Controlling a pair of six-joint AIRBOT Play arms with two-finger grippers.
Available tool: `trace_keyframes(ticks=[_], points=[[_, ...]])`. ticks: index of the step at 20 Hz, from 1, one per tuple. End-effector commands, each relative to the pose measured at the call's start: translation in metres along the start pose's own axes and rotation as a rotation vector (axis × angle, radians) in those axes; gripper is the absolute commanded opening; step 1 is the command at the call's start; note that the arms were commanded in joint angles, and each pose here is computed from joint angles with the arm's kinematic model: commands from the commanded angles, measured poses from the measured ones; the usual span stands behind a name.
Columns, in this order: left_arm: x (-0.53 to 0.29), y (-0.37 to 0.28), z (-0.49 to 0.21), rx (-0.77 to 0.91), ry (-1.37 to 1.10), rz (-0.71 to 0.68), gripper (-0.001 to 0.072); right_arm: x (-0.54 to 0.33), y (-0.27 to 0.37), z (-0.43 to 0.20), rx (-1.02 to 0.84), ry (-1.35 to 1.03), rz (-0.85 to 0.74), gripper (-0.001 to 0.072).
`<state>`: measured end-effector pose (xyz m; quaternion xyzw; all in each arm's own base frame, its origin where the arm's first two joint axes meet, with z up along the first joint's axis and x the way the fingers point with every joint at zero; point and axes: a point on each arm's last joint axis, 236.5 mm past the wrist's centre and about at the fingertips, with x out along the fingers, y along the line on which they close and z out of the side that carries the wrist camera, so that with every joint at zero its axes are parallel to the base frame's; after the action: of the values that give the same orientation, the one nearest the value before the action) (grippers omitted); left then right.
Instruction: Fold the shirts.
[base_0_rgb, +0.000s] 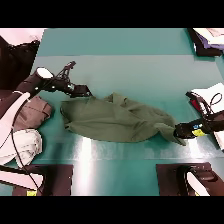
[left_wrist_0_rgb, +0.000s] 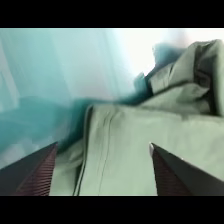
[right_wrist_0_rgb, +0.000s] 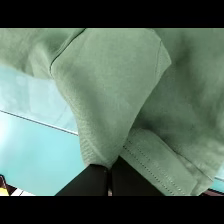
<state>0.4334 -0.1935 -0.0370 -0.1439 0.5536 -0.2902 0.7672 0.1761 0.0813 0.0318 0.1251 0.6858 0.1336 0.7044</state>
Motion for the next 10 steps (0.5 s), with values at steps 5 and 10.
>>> trace_keyframes(ticks=[5,10], points=[[0.024,-0.001,-0.002,0.031,0.041,0.021,0.0668,-0.025,0.01,0.017,0.0,-0.219,0.004,0.0015],[0.036,-0.011,-0.022,0.089,0.12,0.029,0.042,-0.037,0.014,0.019,0.019,-0.296,0.012,0.0015]])
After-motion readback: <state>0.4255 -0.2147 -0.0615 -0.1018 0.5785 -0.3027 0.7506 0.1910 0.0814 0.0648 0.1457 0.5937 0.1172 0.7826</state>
